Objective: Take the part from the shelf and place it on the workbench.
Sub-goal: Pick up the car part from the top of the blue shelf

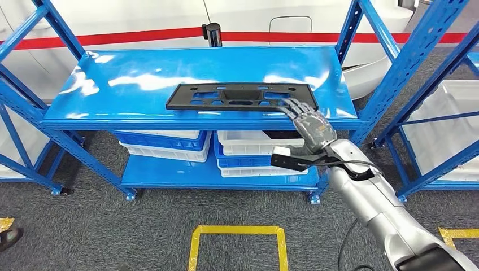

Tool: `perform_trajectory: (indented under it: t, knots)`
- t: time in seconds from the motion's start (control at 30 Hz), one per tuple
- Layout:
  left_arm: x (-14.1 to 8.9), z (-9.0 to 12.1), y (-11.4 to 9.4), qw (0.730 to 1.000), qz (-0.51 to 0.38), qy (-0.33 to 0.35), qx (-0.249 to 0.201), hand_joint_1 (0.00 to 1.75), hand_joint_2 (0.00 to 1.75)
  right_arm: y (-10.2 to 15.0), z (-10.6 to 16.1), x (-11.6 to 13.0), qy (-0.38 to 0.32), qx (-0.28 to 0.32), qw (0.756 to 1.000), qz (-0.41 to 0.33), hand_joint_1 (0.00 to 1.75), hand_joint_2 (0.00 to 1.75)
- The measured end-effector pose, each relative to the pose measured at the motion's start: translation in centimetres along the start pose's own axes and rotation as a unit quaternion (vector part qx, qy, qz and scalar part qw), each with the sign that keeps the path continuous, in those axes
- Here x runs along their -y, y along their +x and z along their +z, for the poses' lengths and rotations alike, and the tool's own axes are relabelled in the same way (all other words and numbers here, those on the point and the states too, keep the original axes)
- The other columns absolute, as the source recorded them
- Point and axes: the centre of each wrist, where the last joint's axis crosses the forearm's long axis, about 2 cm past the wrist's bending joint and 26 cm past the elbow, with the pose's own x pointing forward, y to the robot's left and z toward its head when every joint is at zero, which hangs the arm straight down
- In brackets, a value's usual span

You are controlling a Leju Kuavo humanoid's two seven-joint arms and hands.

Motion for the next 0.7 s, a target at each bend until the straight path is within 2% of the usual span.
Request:
perform_trajectory:
  t: [0.27,0.53,0.7]
  knots:
    - [0.3,0.1,-0.1,1.0,-0.004,-0.004,-0.001,0.0,0.0,-0.5,0.3,0.3,-0.003,0.0,1.0,0.009,0.0,1.75]
    - [0.3,0.0,0.5,1.0,0.003,-0.005,0.016,0.0,0.0,-0.3,-2.7,3.4,-0.039,0.005,0.999,0.019,0.0,1.75]
    - [0.2,-0.1,0.6,1.0,0.006,-0.008,0.026,0.0,0.0,-0.7,-3.2,4.1,-0.058,-0.002,0.998,0.016,0.0,1.75]
